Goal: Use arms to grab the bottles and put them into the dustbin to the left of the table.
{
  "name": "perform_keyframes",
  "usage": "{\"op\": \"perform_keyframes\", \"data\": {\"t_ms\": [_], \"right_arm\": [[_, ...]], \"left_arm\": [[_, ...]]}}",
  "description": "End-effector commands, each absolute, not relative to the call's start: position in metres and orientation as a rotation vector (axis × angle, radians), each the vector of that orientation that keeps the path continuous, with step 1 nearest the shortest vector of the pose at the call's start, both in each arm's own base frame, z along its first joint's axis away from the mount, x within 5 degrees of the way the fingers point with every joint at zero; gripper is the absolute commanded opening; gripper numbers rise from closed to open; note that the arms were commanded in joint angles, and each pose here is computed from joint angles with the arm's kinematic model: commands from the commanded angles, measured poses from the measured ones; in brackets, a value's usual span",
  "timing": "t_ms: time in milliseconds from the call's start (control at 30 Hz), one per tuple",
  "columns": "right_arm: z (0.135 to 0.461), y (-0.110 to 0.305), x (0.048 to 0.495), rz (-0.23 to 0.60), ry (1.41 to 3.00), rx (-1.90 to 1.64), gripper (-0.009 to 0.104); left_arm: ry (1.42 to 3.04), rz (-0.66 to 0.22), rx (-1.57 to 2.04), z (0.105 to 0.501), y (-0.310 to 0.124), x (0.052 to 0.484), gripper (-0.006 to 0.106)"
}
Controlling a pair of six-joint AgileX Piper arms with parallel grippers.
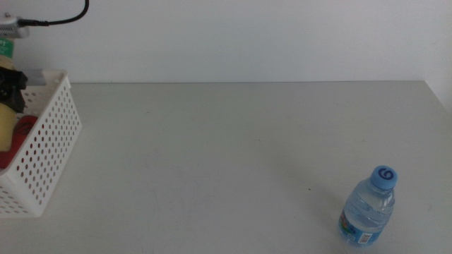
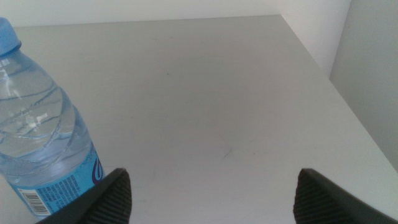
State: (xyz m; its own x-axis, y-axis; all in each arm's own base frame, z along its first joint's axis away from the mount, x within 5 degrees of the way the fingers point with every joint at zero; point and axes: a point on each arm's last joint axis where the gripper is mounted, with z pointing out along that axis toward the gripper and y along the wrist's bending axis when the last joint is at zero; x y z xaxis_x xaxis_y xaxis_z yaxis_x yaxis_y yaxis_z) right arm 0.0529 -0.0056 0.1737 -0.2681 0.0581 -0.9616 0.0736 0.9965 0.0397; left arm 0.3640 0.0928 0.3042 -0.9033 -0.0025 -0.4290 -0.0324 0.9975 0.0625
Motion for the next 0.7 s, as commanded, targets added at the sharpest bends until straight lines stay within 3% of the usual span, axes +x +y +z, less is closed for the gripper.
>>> {"op": "perform_keyframes", "data": {"t_ms": [0, 233, 567, 667], "right_arm": [[0.182, -0.006, 0.053, -0.042, 1.758, 0.065, 0.067], [0.182, -0.006, 0.053, -0.042, 1.758, 0.065, 0.067], [0.182, -0.006, 0.053, -0.042, 1.758, 0.065, 0.067], [0.182, -0.006, 0.053, -0.042, 1.758, 0.065, 0.067]], "left_arm": [[2.566, 0.111, -0.037, 0.326, 0.094, 0.369, 0.001], [2.664, 0.019, -0.037, 0.290, 0.095, 0.386, 0.021], [2.662, -0.014, 0.019, 0.287, 0.092, 0.388, 0.077], [2.654, -0.023, 0.016, 0.289, 0.092, 0.388, 0.088]]}}
